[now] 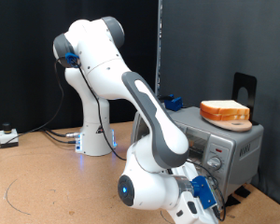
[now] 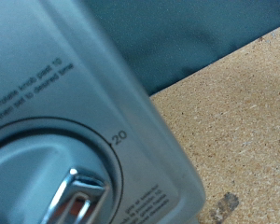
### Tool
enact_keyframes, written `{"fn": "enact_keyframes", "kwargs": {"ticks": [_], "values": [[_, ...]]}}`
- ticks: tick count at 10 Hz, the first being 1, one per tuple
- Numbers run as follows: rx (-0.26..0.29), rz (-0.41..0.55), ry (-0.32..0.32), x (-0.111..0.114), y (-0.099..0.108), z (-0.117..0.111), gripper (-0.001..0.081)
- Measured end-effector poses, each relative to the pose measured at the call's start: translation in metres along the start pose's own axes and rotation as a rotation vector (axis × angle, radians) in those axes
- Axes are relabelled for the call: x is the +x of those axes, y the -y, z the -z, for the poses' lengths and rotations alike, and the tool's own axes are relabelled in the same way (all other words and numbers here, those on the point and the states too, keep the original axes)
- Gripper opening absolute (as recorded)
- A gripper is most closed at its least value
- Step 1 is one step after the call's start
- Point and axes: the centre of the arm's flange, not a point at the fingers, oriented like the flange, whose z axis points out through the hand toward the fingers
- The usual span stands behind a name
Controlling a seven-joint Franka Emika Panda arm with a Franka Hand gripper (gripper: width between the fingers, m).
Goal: Make a piece of toast with the oven
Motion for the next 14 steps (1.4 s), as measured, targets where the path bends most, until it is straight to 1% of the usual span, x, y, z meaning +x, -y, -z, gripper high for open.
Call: {"fn": "enact_keyframes", "kwargs": {"ticks": [3, 5, 8, 11, 12, 14], "values": [[-0.003, 0.088, -0.001, 0.001, 0.0, 0.0, 0.0796], [-0.026, 0.135, 0.0, -0.001, -0.006, -0.001, 0.0796], [-0.026, 0.143, 0.0, -0.001, -0.007, -0.001, 0.0796], [-0.022, 0.114, -0.004, -0.002, -0.008, 0.0, 0.0796], [-0.019, 0.083, -0.007, -0.003, -0.009, 0.0, 0.0796], [-0.015, -0.01, -0.016, -0.007, -0.013, 0.004, 0.0796]]}}
